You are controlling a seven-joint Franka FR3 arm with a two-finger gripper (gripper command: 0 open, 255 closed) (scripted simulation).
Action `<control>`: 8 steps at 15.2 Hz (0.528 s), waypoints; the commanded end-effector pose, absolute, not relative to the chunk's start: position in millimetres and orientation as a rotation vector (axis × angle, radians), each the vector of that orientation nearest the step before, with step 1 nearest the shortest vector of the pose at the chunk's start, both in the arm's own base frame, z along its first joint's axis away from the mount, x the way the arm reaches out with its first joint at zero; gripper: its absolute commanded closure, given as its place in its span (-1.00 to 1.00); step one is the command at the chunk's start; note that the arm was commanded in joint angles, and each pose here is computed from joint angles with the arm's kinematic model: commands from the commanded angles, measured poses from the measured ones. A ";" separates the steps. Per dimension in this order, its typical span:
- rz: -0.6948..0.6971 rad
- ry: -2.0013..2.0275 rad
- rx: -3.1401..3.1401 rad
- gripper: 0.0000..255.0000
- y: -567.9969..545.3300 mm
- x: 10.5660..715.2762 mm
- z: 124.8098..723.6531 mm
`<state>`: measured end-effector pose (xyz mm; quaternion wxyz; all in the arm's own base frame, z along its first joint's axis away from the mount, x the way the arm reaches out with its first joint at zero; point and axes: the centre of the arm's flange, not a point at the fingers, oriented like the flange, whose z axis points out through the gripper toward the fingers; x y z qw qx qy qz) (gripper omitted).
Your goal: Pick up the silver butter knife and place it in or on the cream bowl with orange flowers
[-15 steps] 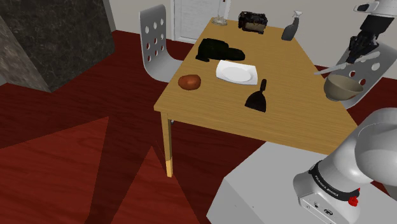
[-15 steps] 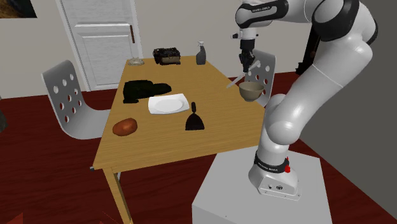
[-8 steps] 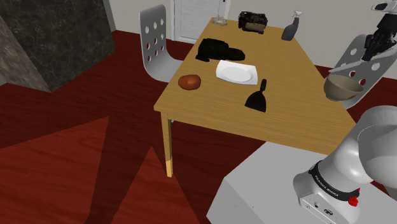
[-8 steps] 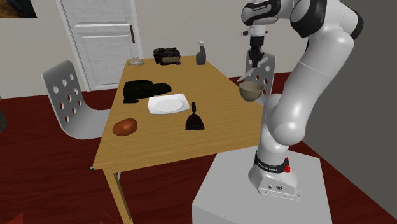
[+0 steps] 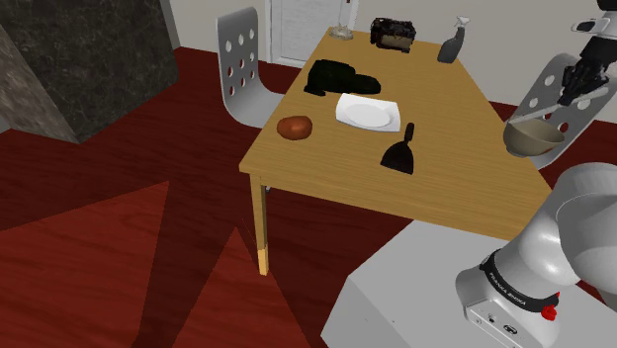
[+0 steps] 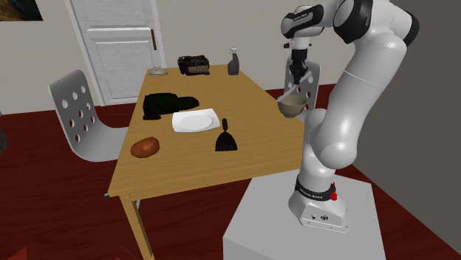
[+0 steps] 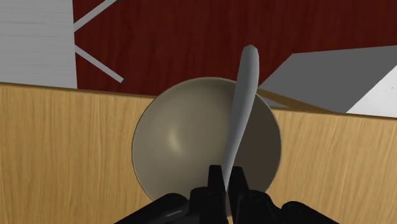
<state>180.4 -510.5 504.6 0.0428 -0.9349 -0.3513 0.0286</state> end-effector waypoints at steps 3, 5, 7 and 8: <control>0.087 -1.075 -2.860 1.00 -510.1 180.9 483.2; 0.087 -1.075 -2.860 1.00 -510.1 180.9 472.7; 0.087 -1.075 -2.860 1.00 -510.1 180.9 462.1; 0.087 -1.075 -2.860 1.00 -510.1 180.9 456.8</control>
